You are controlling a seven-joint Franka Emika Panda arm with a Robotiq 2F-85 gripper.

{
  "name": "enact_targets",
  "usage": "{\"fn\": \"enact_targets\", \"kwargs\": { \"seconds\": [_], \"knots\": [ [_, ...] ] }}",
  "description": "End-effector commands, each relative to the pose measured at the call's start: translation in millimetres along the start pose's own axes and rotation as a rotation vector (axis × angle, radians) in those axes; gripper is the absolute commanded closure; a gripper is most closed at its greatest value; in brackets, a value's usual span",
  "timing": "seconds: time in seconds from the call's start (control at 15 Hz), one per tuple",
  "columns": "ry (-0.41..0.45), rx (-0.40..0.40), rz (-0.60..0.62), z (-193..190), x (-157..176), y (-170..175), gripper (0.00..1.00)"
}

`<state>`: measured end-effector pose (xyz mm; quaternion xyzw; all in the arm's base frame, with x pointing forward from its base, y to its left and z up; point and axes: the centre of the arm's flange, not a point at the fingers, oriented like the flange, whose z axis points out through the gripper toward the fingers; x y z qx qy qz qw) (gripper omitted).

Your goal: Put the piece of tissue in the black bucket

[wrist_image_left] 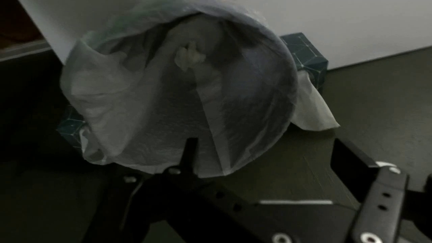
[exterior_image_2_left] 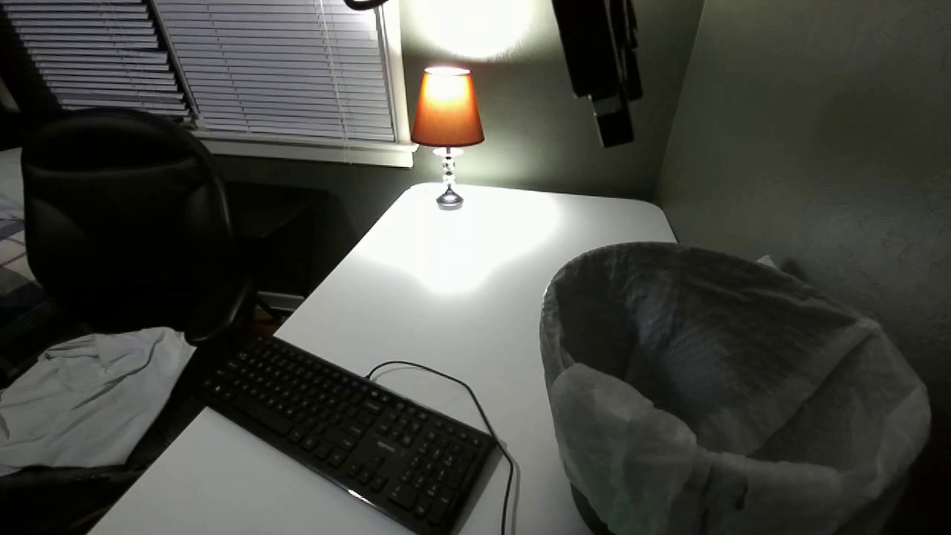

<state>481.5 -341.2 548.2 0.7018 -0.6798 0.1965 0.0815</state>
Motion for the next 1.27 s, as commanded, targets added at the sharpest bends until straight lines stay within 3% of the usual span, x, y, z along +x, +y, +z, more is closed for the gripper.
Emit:
{"fn": "enact_targets", "kwargs": {
  "seconds": [0.0, 0.47, 0.87, 0.93, 1.2],
  "knots": [
    [-0.061, -0.124, -0.126, -16, -26, 25, 0.0],
    [-0.167, -0.231, -0.485, -13, -72, 26, 0.0],
    [-0.147, -0.246, -0.791, 7, -137, 20, 0.0],
    [-0.176, -0.258, -0.703, 6, -118, 8, 0.0],
    [-0.173, -0.259, -0.709, 7, -120, 6, 0.0]
  ]
}}
